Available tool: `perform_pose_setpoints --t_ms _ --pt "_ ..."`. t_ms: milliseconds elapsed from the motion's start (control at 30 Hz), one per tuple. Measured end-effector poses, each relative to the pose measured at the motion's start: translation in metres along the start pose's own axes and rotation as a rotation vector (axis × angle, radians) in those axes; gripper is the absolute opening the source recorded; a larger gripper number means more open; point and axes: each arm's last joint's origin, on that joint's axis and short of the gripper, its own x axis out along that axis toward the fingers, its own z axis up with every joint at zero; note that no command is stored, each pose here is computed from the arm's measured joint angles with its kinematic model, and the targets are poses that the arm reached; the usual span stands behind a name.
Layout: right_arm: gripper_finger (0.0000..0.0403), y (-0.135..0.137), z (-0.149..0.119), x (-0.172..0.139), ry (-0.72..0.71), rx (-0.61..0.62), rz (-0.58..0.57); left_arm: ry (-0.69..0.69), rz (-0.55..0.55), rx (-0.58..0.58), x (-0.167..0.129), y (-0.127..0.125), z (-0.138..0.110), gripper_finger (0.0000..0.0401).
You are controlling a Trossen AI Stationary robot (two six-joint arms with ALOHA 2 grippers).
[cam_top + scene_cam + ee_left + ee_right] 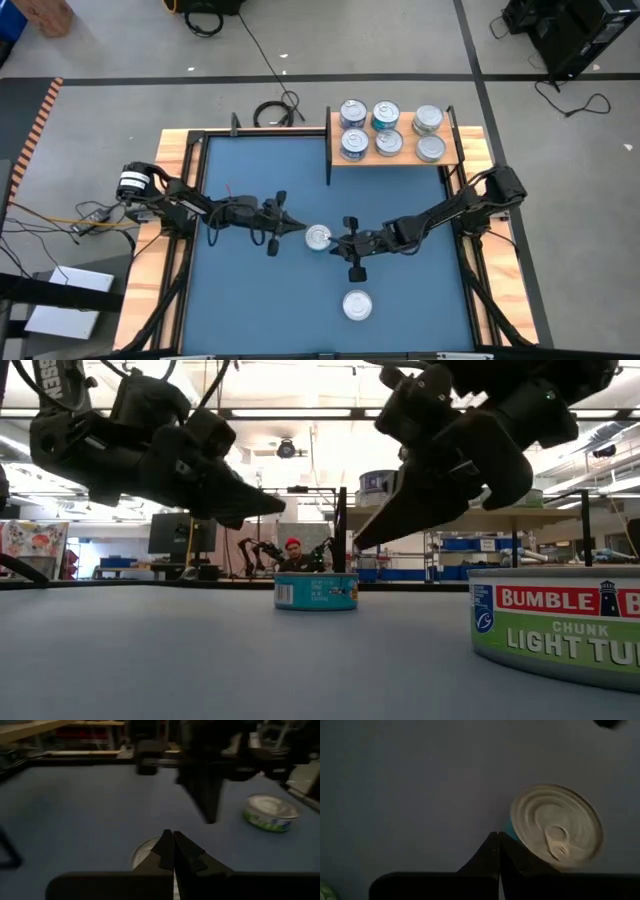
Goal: Stack canned seafood by type on shelf
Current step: Stack the light blue tuna can on top of the light blue tuna can on the shelf
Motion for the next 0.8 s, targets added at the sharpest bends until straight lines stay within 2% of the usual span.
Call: perform_pose_setpoints --t_ms 133,367,567,800 --pt "0.0007 0.004 0.008 0.008 0.011 -0.004 0.021 0.042 0.036 -0.006 -0.002 0.002 -0.006 0.0001" --pt "0.0007 0.006 0.004 0.027 0.065 -0.034 0.037 0.139 0.061 -0.008 0.003 0.003 -0.01 0.0001" --pt "0.0007 -0.003 -0.003 0.033 0.126 -0.033 -0.113 0.186 0.126 -0.005 0.01 0.005 -0.012 0.0001" --pt "0.0007 -0.012 0.002 0.011 0.187 0.007 -0.251 0.264 0.149 -0.023 0.015 0.006 -0.022 0.0"
